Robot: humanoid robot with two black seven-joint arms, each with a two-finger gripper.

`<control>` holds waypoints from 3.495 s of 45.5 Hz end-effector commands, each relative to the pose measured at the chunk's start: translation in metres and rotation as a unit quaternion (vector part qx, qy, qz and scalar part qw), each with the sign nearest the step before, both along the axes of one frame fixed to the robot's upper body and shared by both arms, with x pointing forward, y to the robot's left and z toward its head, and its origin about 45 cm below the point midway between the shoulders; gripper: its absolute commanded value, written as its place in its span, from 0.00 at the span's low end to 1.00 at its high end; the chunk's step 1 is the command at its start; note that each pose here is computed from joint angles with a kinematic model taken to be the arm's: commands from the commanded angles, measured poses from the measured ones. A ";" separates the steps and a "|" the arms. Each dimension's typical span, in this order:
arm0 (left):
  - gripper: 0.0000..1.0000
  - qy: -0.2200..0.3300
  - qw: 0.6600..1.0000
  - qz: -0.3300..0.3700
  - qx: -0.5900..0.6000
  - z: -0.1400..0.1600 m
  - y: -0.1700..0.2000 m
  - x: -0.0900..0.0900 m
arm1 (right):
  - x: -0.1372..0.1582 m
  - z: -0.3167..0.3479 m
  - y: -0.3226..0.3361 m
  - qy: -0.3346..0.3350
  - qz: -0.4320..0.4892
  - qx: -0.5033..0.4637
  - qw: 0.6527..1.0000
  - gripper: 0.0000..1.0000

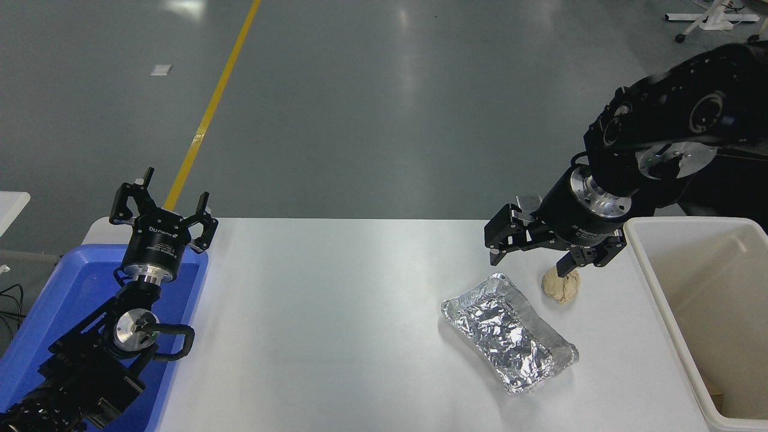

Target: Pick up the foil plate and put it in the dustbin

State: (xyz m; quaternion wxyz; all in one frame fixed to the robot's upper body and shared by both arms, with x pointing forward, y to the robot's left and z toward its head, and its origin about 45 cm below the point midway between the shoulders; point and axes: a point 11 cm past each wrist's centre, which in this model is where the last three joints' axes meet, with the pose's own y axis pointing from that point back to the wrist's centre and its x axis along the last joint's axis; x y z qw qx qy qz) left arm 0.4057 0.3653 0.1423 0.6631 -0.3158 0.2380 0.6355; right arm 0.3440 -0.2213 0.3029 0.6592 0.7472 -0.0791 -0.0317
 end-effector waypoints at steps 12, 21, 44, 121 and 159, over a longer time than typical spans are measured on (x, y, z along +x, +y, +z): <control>0.98 0.000 1.000 0.000 0.000 0.000 0.000 0.000 | -0.015 -0.052 -0.068 0.009 -0.101 -0.017 0.995 1.00; 0.98 0.000 1.000 0.001 0.000 0.000 0.000 0.000 | -0.042 -0.099 -0.104 0.027 -0.197 -0.020 0.980 1.00; 0.98 0.000 1.000 0.000 0.000 0.000 0.000 0.000 | -0.089 -0.180 -0.110 0.020 -0.277 -0.019 0.960 1.00; 0.98 0.000 1.000 -0.001 0.000 0.000 -0.001 0.000 | -0.097 -0.239 -0.054 -0.044 -0.302 0.006 0.952 0.00; 0.98 0.001 1.000 -0.001 0.001 0.000 0.000 0.000 | 0.027 -0.047 -0.097 -0.144 -0.245 0.059 0.957 0.00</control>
